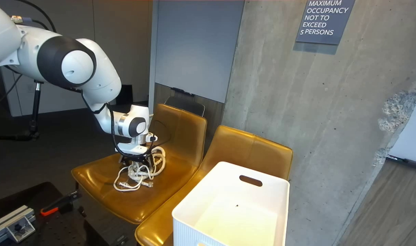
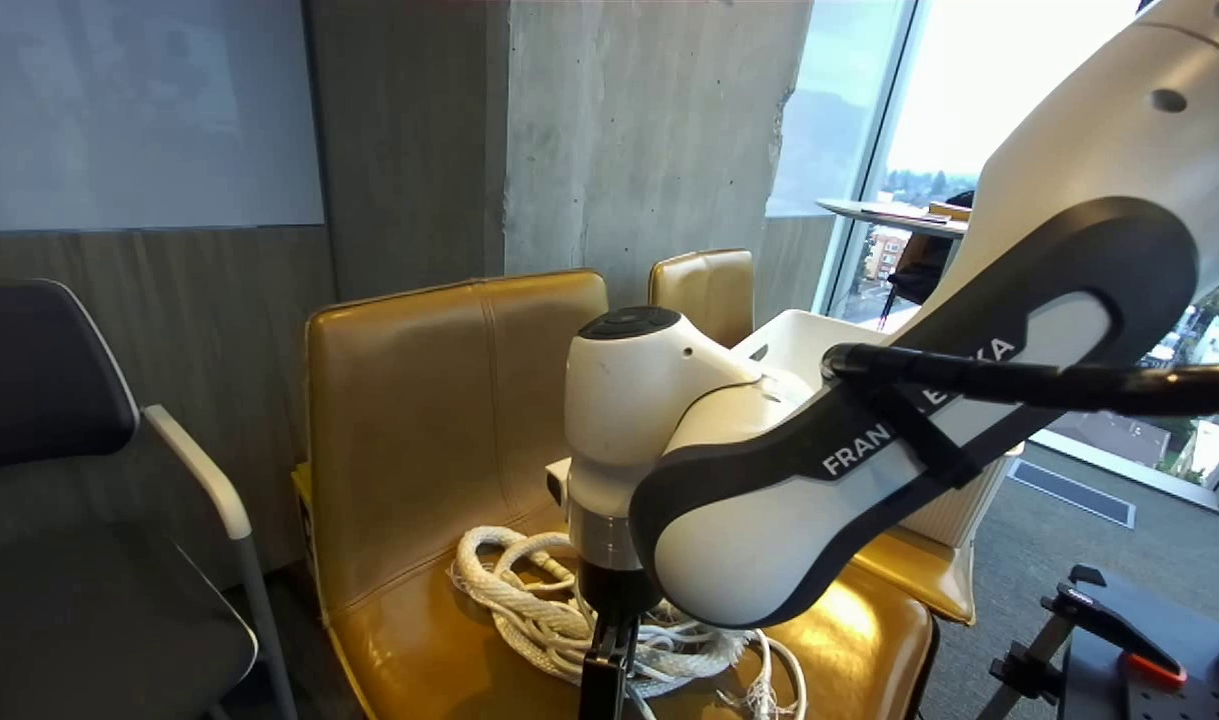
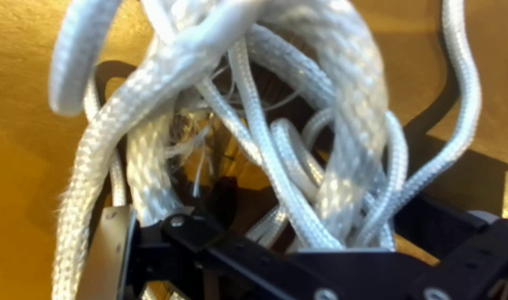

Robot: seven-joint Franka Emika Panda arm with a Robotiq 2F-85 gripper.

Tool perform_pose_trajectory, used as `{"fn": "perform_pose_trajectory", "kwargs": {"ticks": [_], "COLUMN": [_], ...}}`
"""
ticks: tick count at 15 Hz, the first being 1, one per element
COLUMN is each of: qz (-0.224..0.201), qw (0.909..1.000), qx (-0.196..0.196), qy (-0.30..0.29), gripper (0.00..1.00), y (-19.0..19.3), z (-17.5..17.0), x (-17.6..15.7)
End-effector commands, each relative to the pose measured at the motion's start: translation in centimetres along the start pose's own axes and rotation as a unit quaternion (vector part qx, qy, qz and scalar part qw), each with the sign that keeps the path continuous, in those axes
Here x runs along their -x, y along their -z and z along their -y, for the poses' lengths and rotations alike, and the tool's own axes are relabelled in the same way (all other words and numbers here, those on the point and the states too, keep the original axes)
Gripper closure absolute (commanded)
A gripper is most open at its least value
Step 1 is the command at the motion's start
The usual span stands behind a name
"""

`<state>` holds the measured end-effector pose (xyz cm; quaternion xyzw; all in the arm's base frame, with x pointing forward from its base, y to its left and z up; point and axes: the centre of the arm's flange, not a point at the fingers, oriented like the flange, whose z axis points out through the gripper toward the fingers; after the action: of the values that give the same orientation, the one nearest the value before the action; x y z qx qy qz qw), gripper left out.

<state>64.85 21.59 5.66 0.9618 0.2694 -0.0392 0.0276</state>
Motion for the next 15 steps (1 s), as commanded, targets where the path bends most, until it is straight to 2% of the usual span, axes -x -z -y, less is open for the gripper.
{"fn": "perform_pose_trajectory", "kwargs": {"ticks": [1,7,10,15], "qz": [-0.002,-0.001,-0.002,-0.01], "qw": [0.9999,0.9999,0.9999,0.9996], "qx": [0.015,0.012,0.004,-0.001], "qy": [-0.003,-0.008,-0.012,-0.028], "gripper": [0.34,0.81,1.0,1.0], "y": [-1.1,-1.5,-0.8,3.0], "z": [0.1,-0.5,-0.5,-0.8], "x": [-1.9,-1.0,-0.6,0.5]}}
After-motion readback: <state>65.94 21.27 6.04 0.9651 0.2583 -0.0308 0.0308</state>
